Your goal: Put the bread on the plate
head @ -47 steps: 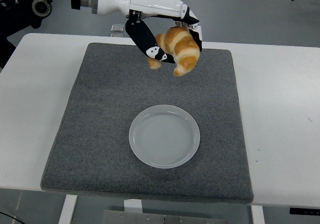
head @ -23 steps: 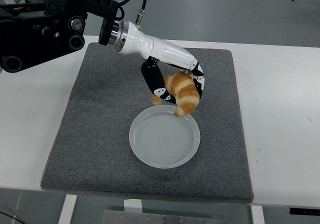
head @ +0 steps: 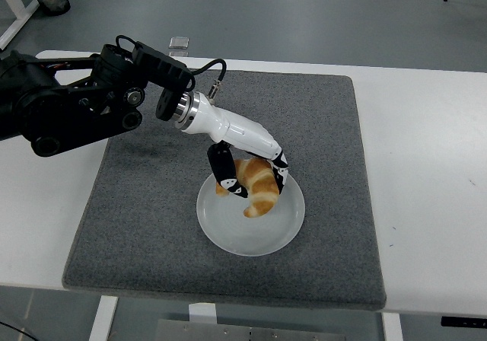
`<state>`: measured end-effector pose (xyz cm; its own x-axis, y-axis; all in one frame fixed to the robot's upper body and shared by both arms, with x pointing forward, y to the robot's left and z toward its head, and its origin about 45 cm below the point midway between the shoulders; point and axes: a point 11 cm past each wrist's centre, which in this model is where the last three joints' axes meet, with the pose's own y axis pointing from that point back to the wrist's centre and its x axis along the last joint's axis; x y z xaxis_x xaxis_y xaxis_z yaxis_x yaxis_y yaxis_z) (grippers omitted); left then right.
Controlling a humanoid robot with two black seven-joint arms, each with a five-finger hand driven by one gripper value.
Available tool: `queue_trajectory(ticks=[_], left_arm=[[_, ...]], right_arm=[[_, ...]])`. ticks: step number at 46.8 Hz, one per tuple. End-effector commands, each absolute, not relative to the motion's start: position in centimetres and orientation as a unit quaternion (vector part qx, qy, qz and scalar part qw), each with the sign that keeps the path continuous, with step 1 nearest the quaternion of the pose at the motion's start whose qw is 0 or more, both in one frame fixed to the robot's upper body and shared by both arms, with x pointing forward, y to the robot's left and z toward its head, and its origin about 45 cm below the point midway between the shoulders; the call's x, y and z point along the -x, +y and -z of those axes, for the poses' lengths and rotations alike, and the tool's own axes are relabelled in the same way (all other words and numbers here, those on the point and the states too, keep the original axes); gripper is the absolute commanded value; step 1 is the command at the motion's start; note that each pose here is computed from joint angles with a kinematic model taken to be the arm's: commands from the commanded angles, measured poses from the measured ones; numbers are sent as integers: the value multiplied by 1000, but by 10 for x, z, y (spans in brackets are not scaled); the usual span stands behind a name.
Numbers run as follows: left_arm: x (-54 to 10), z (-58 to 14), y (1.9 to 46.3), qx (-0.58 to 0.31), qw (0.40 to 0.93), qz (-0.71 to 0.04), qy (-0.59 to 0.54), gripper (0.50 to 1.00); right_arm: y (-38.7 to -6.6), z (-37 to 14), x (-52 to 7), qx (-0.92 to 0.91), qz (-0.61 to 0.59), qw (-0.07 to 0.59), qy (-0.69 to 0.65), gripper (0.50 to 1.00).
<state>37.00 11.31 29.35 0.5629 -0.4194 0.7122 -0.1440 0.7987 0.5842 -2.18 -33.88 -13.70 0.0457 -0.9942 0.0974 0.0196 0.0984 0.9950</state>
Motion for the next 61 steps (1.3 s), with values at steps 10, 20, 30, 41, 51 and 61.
queue_trajectory(ticks=[10, 20, 30, 41, 51, 61], left_arm=[[-368, -274, 122, -326, 822, 92, -459, 500], [-367, -265, 125, -335, 817, 97, -459, 500], [-368, -256, 125, -342, 815, 98, -458, 500], [-371, -251, 125, -343, 814, 92, -460, 500], [-373, -249, 121, -340, 814, 88, -462, 500], [-373, -248, 121, -340, 815, 87, -462, 503]], right_arm=[[-339, 137, 22, -480, 469, 541, -507, 952], [-339, 137, 22, -480, 469, 541, -507, 952], [-339, 137, 22, -480, 469, 541, -507, 952], [-339, 137, 22, -480, 469, 541, -507, 952], [-339, 137, 21, -481, 469, 540, -507, 954], [-339, 137, 22, -481, 469, 540, -507, 952]])
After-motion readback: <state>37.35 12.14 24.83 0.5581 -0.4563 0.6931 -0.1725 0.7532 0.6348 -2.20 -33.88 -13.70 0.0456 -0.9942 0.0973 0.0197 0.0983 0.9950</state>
